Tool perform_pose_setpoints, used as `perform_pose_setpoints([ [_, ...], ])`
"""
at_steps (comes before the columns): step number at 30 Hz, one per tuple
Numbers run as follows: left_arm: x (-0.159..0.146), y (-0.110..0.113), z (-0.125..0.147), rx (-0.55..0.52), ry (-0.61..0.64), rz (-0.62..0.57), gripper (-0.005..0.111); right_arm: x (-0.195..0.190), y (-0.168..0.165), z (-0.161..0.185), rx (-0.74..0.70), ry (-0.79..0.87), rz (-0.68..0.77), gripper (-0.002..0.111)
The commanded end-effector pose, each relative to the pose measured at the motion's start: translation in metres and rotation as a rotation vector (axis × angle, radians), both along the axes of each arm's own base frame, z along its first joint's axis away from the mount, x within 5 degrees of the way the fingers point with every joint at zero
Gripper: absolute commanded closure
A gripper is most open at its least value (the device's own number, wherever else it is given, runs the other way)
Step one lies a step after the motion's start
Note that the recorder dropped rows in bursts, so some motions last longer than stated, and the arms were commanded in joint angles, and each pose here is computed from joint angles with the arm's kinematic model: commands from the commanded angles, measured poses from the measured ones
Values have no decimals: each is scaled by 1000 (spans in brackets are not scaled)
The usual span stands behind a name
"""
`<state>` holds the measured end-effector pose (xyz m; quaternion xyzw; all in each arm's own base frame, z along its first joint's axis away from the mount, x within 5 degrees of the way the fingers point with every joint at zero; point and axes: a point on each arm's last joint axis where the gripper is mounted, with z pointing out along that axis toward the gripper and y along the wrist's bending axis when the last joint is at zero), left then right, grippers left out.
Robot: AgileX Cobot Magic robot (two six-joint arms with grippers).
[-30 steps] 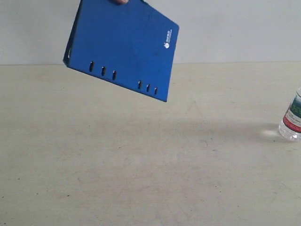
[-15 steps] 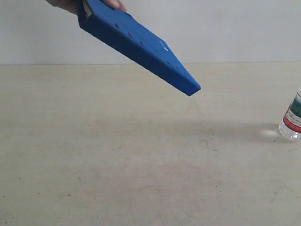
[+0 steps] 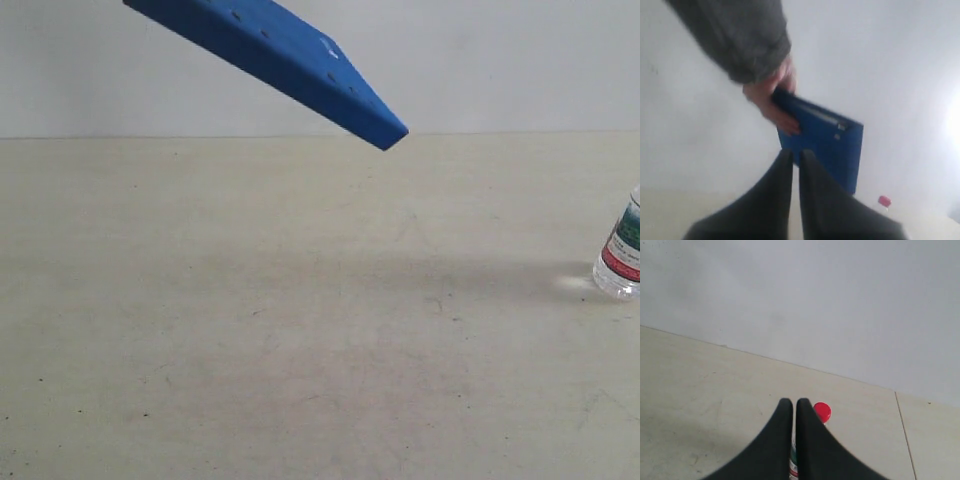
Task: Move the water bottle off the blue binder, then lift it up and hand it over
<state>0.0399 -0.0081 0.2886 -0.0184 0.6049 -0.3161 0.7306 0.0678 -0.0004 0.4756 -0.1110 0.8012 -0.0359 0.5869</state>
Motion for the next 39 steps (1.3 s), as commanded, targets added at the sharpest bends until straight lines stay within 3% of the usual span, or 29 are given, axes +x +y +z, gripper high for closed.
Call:
perform_pose_setpoints([
  [1, 12, -2, -35, -124, 179, -2, 102, 0, -1, 0, -2, 3, -4, 109],
  [7, 19, 33, -47, -113, 251, 416, 102, -1, -1, -2, -4, 23, -10, 109],
  [10, 19, 35, -48, -55, 248, 445, 102, -1, -1, -2, 1, 25, -6, 109],
  [14, 18, 37, -47, -57, 247, 461, 102, -1, 0, -2, 7, 27, 0, 109],
  [16, 16, 13, -34, 78, 133, 208, 102, -1, 1, -3, 11, 30, 3, 109],
  [17, 8, -6, -24, 146, 29, 0, 102, -1, 1, -3, 15, 31, 4, 109],
  [18, 2, -15, -21, 145, -6, -109, 102, -1, 1, -3, 15, 31, 4, 109],
  [19, -6, -27, -19, 90, -18, -287, 102, -1, 1, -3, 15, 31, 4, 109],
  [22, -24, -42, -16, -91, 74, -605, 102, -2, 1, -3, 24, 38, 11, 109],
  [26, -37, -50, -15, -179, 158, -811, 102, -3, 2, -6, 29, 76, 13, 109],
  [27, -37, -50, -17, -152, 163, -804, 102, -3, 2, -7, 22, 82, 14, 109],
  [29, -29, -46, -20, -65, 159, -681, 102, -10, 0, -1, 25, 6, 37, 109],
  [35, -15, -28, -4, 58, 61, -361, 102, -81, -16, 27, 225, -437, 141, 109],
  [39, -10, -18, 3, 200, -71, -194, 102, -140, -40, -5, 263, -356, 113, 109],
])
